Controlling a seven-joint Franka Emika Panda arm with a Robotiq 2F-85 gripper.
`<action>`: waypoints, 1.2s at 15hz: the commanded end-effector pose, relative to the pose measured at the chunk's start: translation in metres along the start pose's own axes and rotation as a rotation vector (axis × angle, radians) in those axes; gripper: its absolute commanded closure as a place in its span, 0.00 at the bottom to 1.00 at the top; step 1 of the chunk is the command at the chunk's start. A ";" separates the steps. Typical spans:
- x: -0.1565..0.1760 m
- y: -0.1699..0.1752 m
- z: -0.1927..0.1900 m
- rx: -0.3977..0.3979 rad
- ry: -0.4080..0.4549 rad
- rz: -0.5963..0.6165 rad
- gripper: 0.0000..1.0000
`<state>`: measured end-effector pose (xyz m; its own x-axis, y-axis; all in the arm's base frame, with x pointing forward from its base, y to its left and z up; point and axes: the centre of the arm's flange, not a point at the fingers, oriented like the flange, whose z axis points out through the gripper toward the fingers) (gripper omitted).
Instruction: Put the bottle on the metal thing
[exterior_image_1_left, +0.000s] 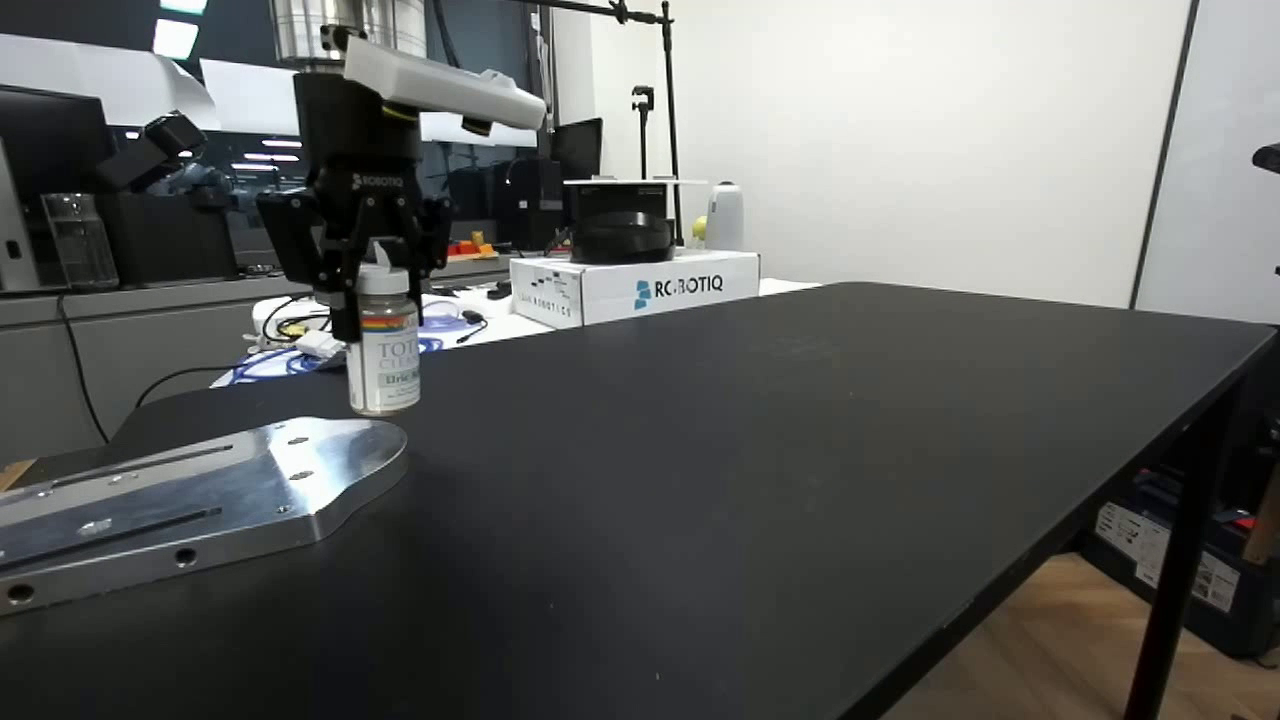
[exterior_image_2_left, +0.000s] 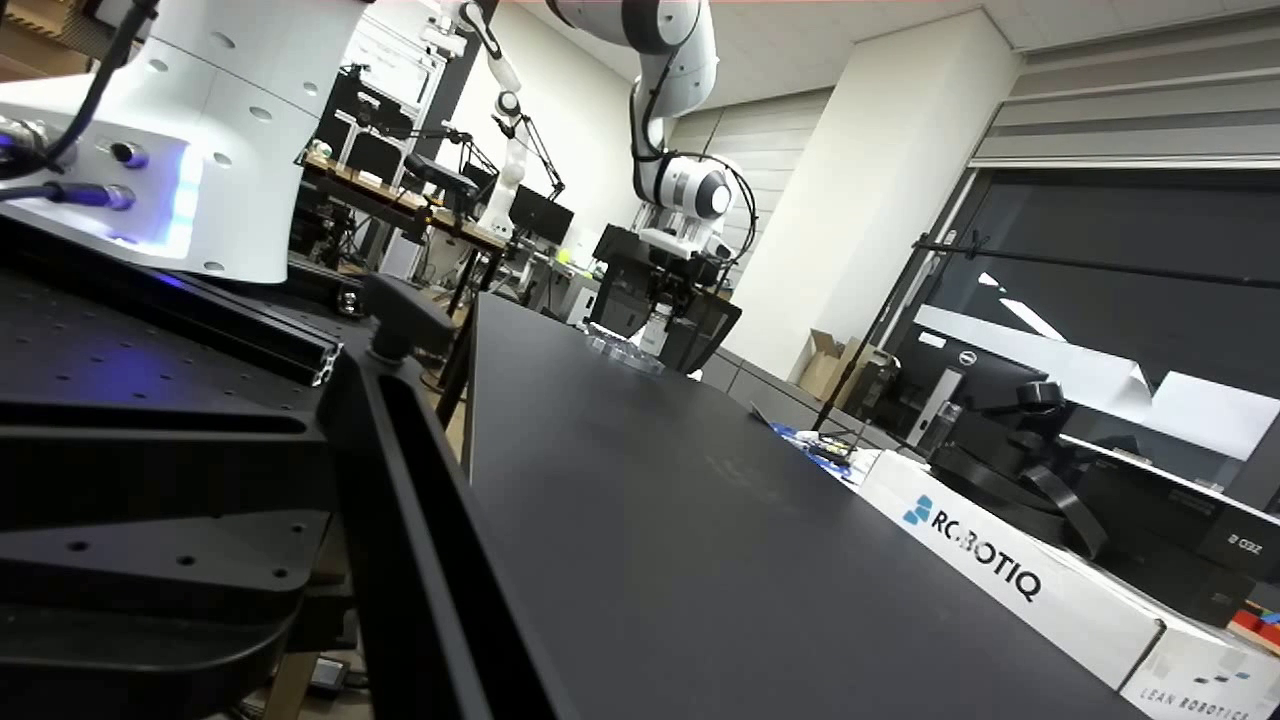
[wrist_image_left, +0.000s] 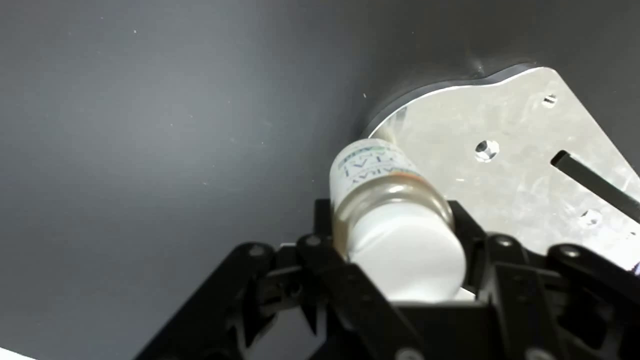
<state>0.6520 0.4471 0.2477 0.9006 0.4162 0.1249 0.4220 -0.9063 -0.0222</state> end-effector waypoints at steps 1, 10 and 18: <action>0.047 -0.014 0.008 0.025 -0.018 -0.044 0.69; 0.056 -0.028 0.018 0.030 -0.034 -0.107 0.69; 0.056 -0.029 0.016 0.037 -0.076 -0.124 0.69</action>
<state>0.6581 0.4751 0.2350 0.8486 0.5245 0.0694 0.5279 -0.8482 -0.0438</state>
